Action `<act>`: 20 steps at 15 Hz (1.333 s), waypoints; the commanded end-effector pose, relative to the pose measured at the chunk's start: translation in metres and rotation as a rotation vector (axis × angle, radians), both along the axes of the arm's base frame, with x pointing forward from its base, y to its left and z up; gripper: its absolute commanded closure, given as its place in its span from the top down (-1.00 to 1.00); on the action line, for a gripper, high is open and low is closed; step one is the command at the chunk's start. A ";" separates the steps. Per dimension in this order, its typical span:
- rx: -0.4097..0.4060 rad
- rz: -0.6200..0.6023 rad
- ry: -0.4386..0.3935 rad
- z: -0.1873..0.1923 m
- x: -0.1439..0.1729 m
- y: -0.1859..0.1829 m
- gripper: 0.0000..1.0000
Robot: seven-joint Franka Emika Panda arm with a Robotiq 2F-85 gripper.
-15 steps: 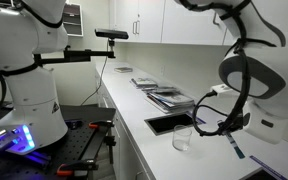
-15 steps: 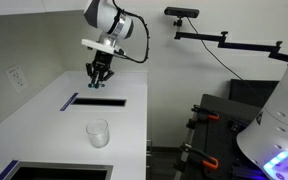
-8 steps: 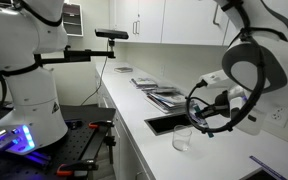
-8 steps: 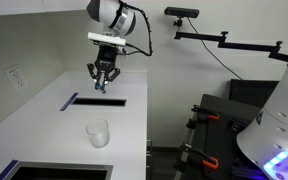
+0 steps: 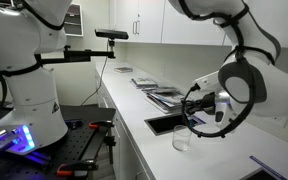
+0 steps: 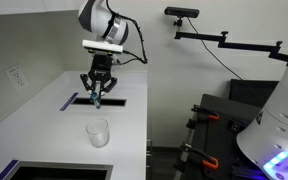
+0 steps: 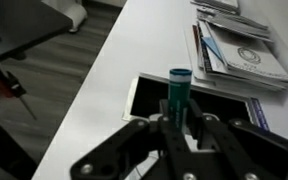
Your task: Pick the marker and put it in the cup
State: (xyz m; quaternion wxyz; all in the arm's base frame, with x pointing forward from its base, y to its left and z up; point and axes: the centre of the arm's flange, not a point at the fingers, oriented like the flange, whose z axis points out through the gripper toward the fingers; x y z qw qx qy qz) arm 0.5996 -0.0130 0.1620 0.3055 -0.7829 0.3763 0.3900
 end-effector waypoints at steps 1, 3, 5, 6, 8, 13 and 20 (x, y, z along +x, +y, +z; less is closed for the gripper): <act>0.073 0.018 0.050 -0.024 0.014 0.010 -0.89; 0.106 0.025 0.075 -0.040 0.017 0.017 -0.89; 0.122 0.027 0.092 -0.054 0.019 0.023 -0.89; 0.122 0.026 0.093 -0.060 0.020 0.025 -0.89; 0.133 0.022 0.100 -0.069 0.023 0.026 -0.89; 0.095 0.034 0.105 -0.069 0.022 0.024 0.05; -0.069 0.062 -0.042 0.003 0.020 0.002 1.00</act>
